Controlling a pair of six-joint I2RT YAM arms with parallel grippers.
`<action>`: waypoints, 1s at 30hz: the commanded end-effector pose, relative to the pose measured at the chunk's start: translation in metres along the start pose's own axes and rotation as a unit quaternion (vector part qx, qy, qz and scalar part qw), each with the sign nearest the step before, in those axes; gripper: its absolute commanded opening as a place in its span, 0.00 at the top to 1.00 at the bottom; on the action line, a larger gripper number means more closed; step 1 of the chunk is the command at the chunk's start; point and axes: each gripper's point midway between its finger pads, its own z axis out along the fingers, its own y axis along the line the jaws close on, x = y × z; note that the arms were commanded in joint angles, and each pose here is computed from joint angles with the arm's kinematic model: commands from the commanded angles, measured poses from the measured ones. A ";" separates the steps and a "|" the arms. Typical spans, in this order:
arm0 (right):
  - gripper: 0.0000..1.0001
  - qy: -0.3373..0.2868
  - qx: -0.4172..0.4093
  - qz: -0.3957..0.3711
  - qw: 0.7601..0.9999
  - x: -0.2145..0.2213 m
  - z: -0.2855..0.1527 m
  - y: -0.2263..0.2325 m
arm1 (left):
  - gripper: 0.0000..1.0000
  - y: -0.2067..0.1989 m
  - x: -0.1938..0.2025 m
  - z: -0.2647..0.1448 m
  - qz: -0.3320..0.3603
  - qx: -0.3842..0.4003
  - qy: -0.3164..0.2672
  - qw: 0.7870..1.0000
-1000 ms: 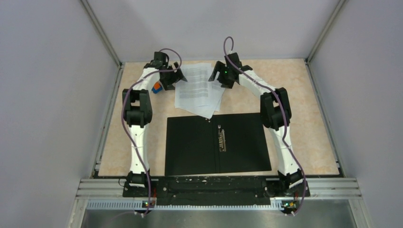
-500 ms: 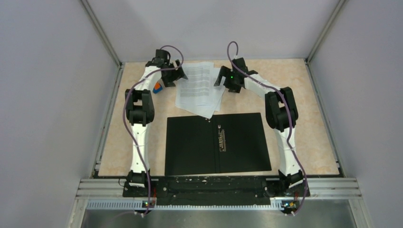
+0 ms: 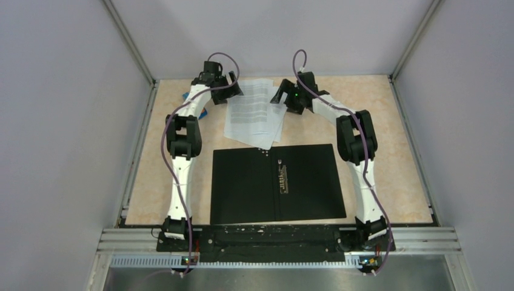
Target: Put the files into the folder
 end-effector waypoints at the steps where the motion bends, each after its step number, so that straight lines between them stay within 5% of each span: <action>1: 0.03 0.012 -0.025 -0.005 1.000 0.001 0.025 0.012 | 0.06 -0.018 0.045 0.028 0.009 0.029 0.054 0.998; 7: 0.03 0.009 -0.018 -0.027 0.999 -0.020 0.035 0.020 | 0.07 -0.033 0.062 0.022 0.014 0.035 0.074 0.997; 18: 0.03 0.012 -0.005 -0.047 0.999 -0.031 -0.020 0.014 | 0.06 -0.023 0.024 -0.032 0.057 -0.038 0.014 0.998; 30: 0.02 0.061 -0.019 -0.049 0.997 0.009 -0.005 0.013 | 0.05 -0.025 0.086 -0.007 0.049 -0.022 0.113 0.992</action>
